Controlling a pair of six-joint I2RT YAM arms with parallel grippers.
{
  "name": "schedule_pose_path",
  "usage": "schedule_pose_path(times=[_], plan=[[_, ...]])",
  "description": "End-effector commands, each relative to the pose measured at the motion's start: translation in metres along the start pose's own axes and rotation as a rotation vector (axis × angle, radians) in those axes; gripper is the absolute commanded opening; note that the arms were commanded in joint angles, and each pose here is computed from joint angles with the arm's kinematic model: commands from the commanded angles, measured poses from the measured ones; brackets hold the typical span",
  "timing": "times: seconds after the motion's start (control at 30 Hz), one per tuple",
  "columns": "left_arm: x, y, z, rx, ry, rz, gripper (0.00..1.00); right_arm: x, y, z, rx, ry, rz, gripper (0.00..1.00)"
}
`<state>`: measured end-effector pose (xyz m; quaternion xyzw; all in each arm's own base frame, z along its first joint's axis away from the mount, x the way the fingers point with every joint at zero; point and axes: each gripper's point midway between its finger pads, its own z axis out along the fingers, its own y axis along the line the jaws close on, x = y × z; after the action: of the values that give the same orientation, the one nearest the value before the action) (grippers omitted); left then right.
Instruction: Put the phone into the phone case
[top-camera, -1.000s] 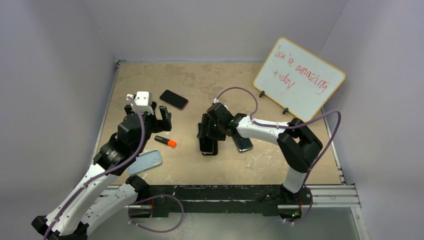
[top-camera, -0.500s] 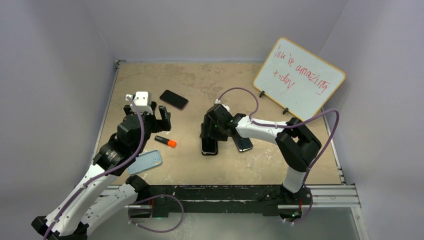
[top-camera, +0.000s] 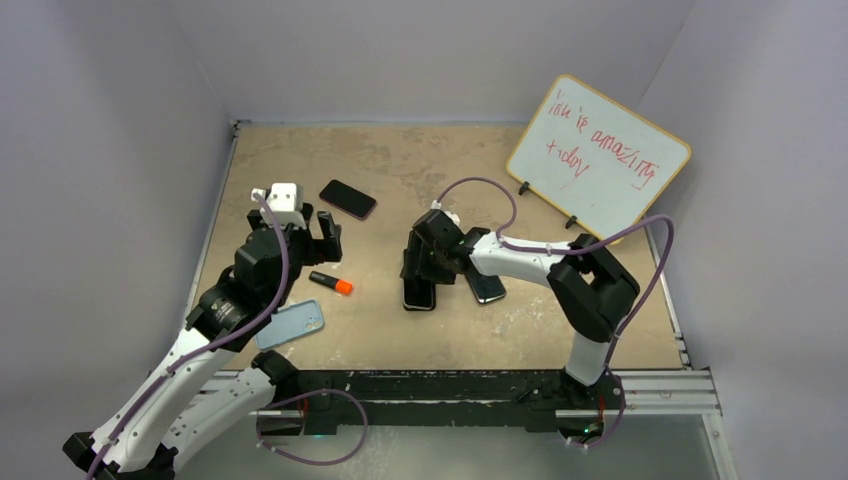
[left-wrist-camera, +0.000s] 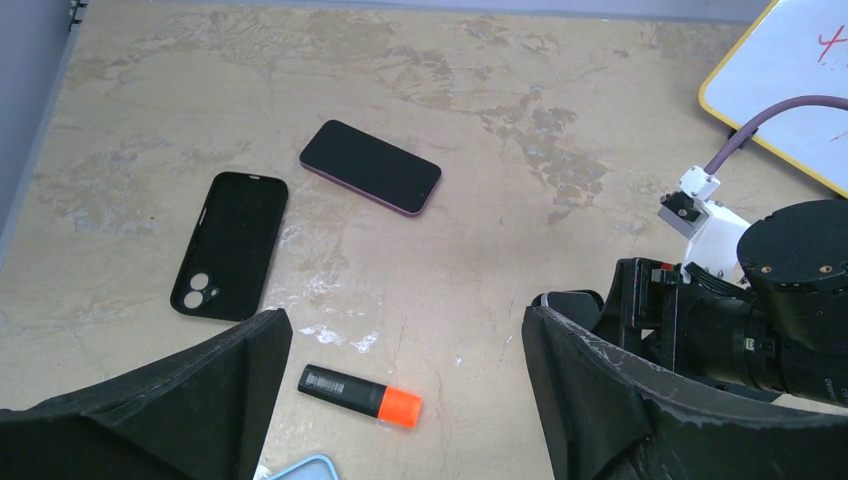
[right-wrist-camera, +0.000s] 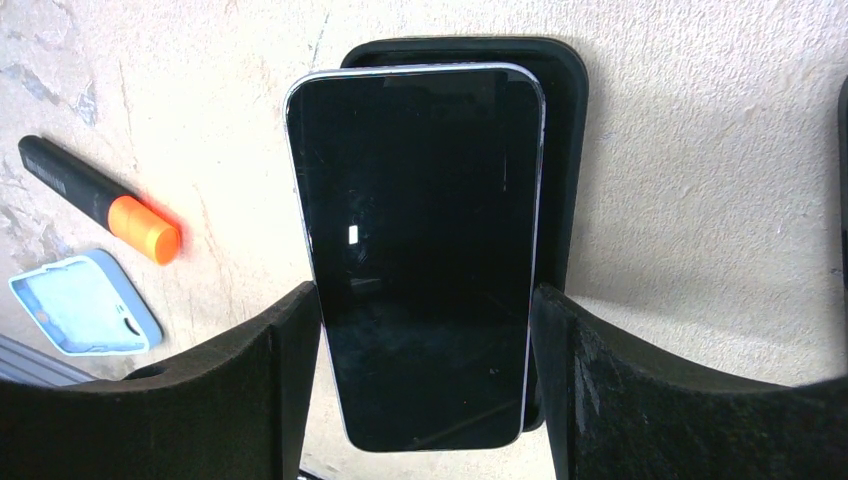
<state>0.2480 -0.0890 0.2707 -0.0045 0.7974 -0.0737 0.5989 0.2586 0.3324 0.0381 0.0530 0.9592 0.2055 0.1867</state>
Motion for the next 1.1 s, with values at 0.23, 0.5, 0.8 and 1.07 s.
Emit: schedule_pose_path(times=[0.23,0.5,0.8,1.07], plan=[[0.004,0.001,0.004,-0.014,0.008,0.012,0.89,-0.015,0.013,-0.015,-0.011,-0.052,0.021,0.82],[0.023,-0.030,0.013,0.099,0.125,-0.044,0.84,-0.007,0.014,-0.036,-0.056,-0.014,-0.021,0.84],[0.094,-0.094,0.034,0.324,0.392,-0.185,0.73,-0.008,-0.009,-0.041,-0.082,-0.046,-0.094,0.68],[0.149,-0.116,0.054,0.390,0.545,-0.248,0.59,-0.003,-0.022,-0.035,-0.144,-0.035,-0.097,0.52]])
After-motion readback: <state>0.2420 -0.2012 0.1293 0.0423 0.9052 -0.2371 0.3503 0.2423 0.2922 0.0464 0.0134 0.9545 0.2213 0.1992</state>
